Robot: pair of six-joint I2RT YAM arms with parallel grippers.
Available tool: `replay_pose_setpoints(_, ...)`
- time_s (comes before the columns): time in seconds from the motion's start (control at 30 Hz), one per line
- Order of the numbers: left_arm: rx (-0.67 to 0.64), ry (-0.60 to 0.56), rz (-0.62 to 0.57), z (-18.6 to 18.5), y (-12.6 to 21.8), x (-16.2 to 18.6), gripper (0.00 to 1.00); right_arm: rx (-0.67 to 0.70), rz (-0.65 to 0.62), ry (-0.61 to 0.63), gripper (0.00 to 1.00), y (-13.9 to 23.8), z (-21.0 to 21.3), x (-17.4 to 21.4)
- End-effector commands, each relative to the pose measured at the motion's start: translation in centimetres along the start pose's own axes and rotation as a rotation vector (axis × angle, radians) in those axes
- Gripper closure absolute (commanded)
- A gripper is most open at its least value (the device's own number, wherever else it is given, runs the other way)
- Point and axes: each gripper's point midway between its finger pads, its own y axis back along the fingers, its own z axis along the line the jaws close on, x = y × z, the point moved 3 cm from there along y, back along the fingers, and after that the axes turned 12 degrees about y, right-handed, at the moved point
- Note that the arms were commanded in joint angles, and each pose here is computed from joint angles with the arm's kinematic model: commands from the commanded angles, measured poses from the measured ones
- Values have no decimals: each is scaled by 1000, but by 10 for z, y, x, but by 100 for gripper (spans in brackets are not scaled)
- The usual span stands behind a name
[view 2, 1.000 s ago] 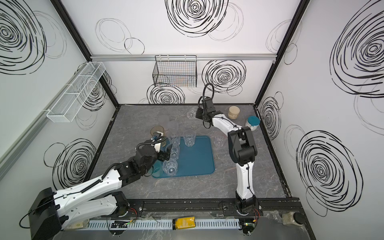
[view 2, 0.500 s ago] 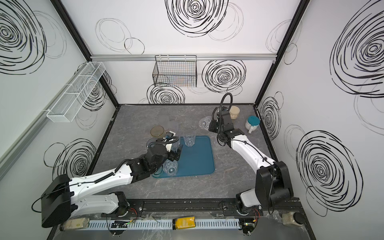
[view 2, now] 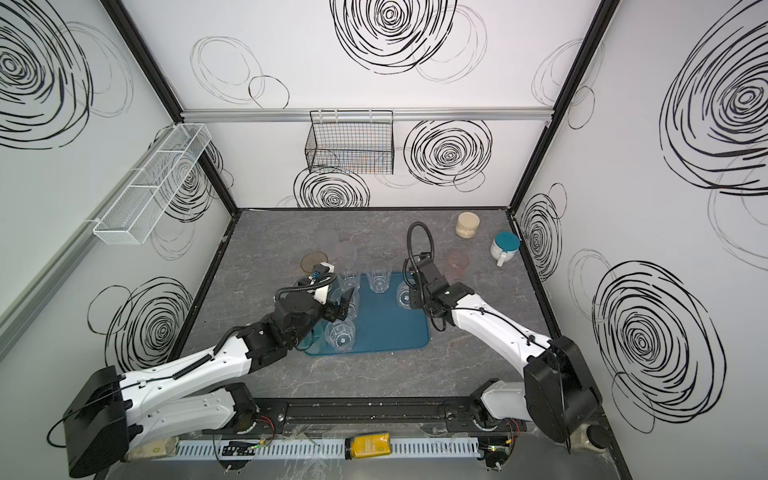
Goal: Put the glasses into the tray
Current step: 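Carry the clear glass with the right gripper and lower it onto the tray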
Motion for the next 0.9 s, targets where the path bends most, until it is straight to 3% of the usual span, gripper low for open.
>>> replay_pose_setpoints(0.0, 17, 46, -54, 2, 5, -12, 4, 34, 7, 18, 90, 1, 9, -10)
replay_pose_setpoints(0.23, 19, 44, -53, 4, 9, -14, 4, -37, 31, 66, 89, -11, 36, -10)
replay_pose_setpoints(0.53, -7, 40, -80, 12, 14, -16, 4, -60, 47, 94, 74, -19, 53, -22)
replay_pose_setpoints(0.87, 4, 44, -78, 11, 12, -15, 4, -124, 34, 5, 78, -19, 53, -15)
